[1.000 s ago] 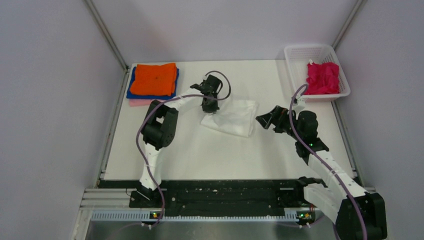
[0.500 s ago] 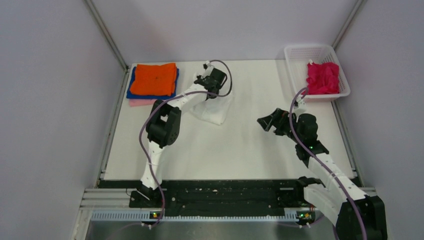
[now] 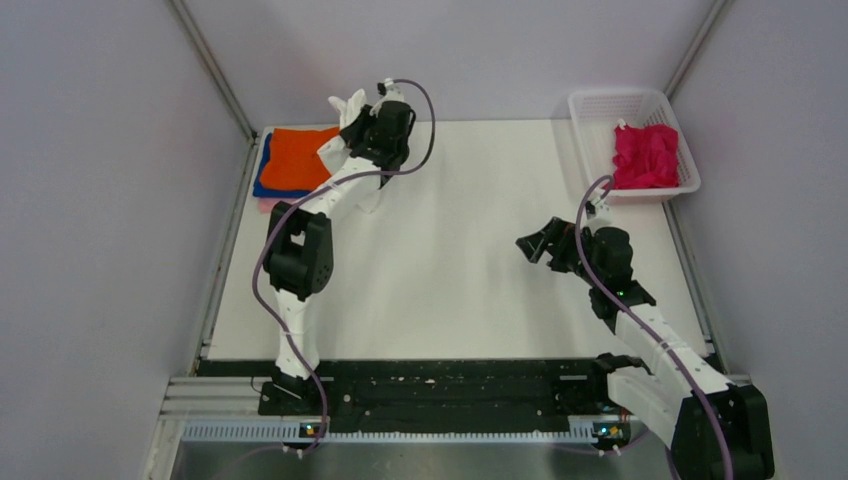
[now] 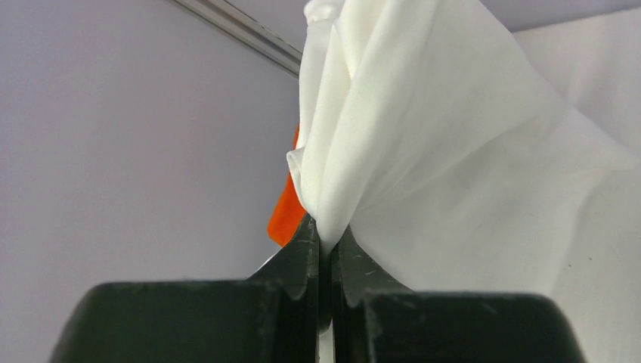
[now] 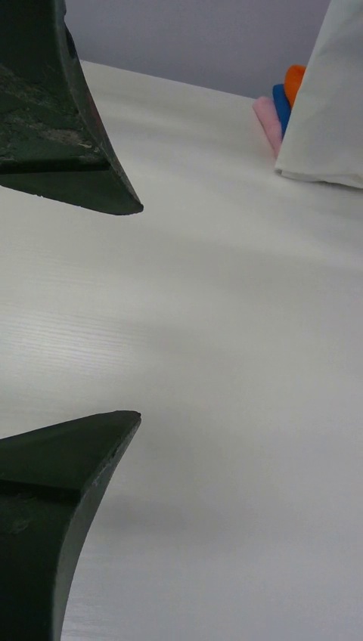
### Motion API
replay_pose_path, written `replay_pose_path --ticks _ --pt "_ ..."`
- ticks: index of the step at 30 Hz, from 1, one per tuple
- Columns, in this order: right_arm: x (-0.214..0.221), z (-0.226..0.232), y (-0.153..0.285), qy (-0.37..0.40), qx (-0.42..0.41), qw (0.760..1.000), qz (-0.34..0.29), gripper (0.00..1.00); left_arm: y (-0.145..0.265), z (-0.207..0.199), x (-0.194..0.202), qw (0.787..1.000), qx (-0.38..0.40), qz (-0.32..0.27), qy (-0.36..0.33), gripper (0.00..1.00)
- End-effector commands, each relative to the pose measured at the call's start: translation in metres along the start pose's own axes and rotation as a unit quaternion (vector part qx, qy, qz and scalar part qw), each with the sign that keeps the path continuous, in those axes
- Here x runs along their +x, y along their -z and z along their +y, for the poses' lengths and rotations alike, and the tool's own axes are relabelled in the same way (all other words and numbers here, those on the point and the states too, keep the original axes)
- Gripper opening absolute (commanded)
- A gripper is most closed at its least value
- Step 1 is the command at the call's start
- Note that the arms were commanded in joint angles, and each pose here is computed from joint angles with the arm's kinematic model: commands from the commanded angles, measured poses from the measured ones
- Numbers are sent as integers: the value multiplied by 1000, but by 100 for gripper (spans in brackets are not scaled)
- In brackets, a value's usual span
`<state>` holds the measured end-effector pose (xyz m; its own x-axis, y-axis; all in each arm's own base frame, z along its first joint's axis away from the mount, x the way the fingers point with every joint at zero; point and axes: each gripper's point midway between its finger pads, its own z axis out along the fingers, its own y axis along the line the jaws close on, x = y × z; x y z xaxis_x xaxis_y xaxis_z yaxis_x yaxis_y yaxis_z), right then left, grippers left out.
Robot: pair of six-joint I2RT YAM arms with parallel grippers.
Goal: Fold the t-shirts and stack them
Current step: Put the neatly folded tshirt into the corner of the board with the left arm, then reset both arms
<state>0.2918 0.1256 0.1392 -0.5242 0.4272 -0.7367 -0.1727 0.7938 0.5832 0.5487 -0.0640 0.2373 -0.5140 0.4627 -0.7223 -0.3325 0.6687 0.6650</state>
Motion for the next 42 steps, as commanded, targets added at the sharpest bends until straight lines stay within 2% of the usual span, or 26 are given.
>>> replay_pose_path --ticks 1,5,10,15,19,24,30,31,32,33,34,38,42 --pt "-13 7 1 15 -8 1000 -23 99 13 67 -59 996 -28 -59 64 0" --pt "-11 7 1 13 -8 1000 -18 99 10 92 -67 992 -43 -62 96 0" --pt "-12 8 0 13 -8 1000 -21 99 7 112 -72 990 -21 -60 125 0" --pt "-13 7 1 13 -5 1000 -23 99 -3 124 -63 987 -17 -53 151 0" --pt "-13 3 1 13 3 1000 -26 99 -31 130 -38 986 -20 -26 164 0" --pt "-14 0 0 17 13 999 -27 99 -68 118 -3 981 8 0 192 0" --pt "-15 -6 1 21 30 999 -28 99 -116 120 49 975 -27 62 212 0" --pt "-16 -6 1 22 31 999 -28 99 -122 121 56 975 -41 68 209 13" --pt "-18 -6 1 24 33 999 -29 99 -127 122 62 975 -53 73 204 41" --pt "-18 -6 2 24 35 999 -28 99 -131 120 65 976 -53 76 199 85" --pt "-18 -7 2 25 37 999 -29 99 -133 118 66 976 -51 80 197 97" --pt "-19 -10 3 24 47 998 -29 99 -137 134 69 965 -50 92 239 99" --pt "-21 -7 5 22 46 998 -31 99 -115 136 46 951 10 68 303 99"
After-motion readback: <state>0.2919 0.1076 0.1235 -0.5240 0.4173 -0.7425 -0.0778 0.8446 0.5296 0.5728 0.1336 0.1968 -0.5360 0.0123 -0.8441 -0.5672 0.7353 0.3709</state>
